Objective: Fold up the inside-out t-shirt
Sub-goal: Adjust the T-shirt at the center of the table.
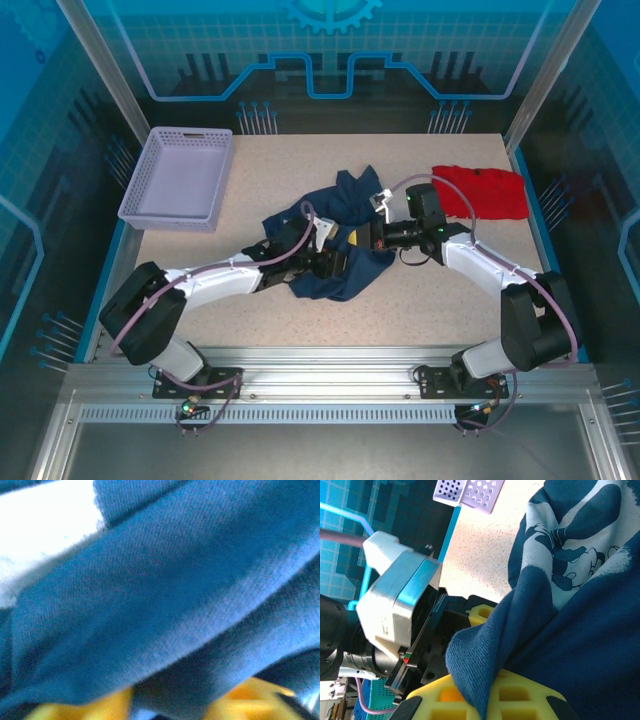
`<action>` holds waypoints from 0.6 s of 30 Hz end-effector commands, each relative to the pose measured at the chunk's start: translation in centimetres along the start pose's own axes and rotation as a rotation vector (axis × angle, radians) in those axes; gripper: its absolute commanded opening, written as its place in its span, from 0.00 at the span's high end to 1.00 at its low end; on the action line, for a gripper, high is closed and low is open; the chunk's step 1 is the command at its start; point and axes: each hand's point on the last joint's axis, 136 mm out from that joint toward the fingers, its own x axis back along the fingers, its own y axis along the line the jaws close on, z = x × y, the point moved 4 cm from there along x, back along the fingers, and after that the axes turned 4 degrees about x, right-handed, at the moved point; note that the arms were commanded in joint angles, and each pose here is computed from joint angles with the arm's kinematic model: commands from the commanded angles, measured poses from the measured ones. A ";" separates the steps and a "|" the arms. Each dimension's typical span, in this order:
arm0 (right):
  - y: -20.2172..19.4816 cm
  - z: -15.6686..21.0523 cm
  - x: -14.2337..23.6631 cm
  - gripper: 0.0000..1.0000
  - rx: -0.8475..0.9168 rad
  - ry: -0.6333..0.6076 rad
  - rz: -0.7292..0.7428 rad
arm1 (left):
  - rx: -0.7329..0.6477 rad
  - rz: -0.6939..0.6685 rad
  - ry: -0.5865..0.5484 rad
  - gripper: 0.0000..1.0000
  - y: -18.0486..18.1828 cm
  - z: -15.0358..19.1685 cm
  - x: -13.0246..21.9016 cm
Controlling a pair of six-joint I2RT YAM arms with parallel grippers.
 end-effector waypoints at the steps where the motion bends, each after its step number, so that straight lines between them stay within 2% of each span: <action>1: 0.4 -0.4 1.2 1.00 0.023 -0.017 -0.003 | -0.020 0.085 -0.043 0.83 -0.8 -1.9 -0.1; 3: -0.4 -0.2 1.6 1.00 0.042 -0.004 0.091 | -0.016 0.188 -0.015 0.99 -1.8 -1.7 0.8; 5: -1.5 -0.2 2.3 0.92 0.088 0.023 0.268 | 0.022 0.338 0.028 1.00 -3.2 -1.5 2.6; 7: -3.2 -0.1 3.4 0.80 0.165 0.048 0.552 | 0.105 0.493 0.050 1.00 -4.3 -1.6 5.0; 9: -3.6 0.2 4.2 0.70 0.241 0.065 0.722 | 0.185 0.575 0.043 1.00 -4.4 -1.7 6.6; 12: -2.5 0.8 4.7 0.61 0.323 0.046 0.753 | 0.248 0.581 0.037 1.00 -3.9 -1.6 7.8; 18: 1.5 4.5 4.1 0.54 0.535 0.011 0.605 | 0.255 0.563 0.011 1.00 -3.7 -1.8 9.0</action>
